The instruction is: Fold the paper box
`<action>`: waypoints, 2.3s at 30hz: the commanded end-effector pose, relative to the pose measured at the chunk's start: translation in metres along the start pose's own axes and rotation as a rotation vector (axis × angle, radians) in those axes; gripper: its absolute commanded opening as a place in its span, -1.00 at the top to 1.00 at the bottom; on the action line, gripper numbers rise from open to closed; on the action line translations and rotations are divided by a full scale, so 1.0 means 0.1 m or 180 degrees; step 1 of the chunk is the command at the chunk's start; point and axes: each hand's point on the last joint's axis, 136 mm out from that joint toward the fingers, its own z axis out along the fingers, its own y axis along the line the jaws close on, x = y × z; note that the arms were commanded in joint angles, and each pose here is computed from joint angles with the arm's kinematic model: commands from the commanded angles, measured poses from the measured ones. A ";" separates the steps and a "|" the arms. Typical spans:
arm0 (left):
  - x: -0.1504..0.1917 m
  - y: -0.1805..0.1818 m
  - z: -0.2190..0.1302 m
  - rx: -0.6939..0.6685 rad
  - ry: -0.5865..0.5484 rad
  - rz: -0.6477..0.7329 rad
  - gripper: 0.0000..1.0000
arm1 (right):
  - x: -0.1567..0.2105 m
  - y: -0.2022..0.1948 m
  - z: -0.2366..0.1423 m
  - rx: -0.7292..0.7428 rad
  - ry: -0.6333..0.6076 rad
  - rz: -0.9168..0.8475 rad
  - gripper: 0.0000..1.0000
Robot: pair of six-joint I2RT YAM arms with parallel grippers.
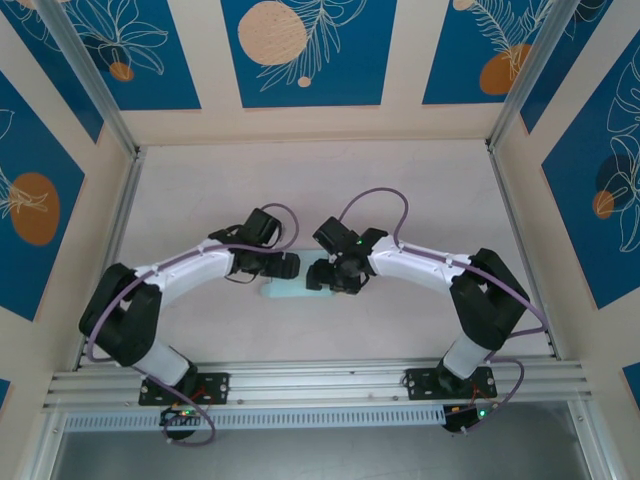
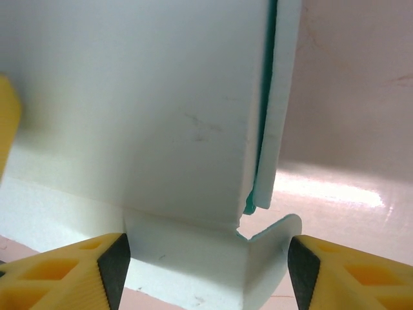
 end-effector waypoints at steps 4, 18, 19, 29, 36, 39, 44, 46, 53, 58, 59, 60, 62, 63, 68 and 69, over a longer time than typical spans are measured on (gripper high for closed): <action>-0.08 0.06 0.08 -0.0098 0.0025 -0.0064 -0.71 | -0.02 0.02 0.02 0.0087 0.0120 -0.0204 -0.37; -0.06 0.05 0.15 -0.0073 0.0063 -0.0175 -0.38 | 0.09 0.08 0.11 -0.0199 0.0358 -0.0116 -0.29; -0.05 0.05 0.17 -0.0075 0.0074 -0.0196 -0.36 | 0.11 0.08 0.13 -0.0220 0.0386 -0.0095 -0.28; 0.03 0.05 0.27 -0.0013 0.0133 -0.0367 -0.17 | 0.15 0.14 0.21 -0.0447 0.0466 0.0026 -0.17; 0.04 0.04 0.28 0.0004 0.0145 -0.0404 -0.13 | 0.11 0.17 0.24 -0.0528 0.0440 0.0116 -0.09; 0.03 0.05 0.26 -0.0013 0.0128 -0.0399 -0.13 | 0.08 0.05 0.22 -0.0315 0.0358 0.0139 -0.09; 0.01 0.03 0.22 0.0000 0.0107 -0.0376 -0.13 | 0.02 -0.08 0.20 0.0006 0.0241 0.0057 -0.03; -0.02 0.02 0.19 0.0004 0.0090 -0.0360 -0.15 | 0.01 -0.08 0.22 0.0022 0.0247 0.0052 0.07; -0.05 0.02 -0.03 -0.0024 0.0042 -0.0275 -0.48 | 0.01 -0.05 0.23 -0.0006 0.0252 0.0045 0.09; 0.01 0.04 -0.32 -0.0033 -0.0037 -0.0102 -0.69 | 0.01 -0.02 0.19 -0.0033 0.0251 0.0031 0.09; 0.05 0.04 -0.35 -0.0015 -0.0033 -0.0058 -0.70 | 0.00 -0.01 0.19 -0.0038 0.0248 0.0024 0.09; 0.09 0.03 -0.39 0.0031 -0.0022 0.0002 -0.73 | 0.00 -0.01 0.18 -0.0044 0.0249 0.0019 0.09; 0.16 0.00 -0.42 0.0139 -0.0008 0.0077 -0.73 | -0.01 0.01 0.17 -0.0048 0.0248 0.0003 0.09; 0.21 -0.02 -0.42 0.0208 0.0009 0.0098 -0.73 | -0.02 0.02 0.16 -0.0050 0.0240 -0.0005 0.08; 0.43 -0.07 -0.30 0.0438 0.0111 0.0084 -0.74 | -0.07 0.00 0.12 0.0057 0.0196 -0.0056 -0.08; 0.44 -0.06 -0.28 0.0434 0.0110 0.0065 -0.75 | -0.08 -0.01 0.11 0.0081 0.0184 -0.0067 -0.09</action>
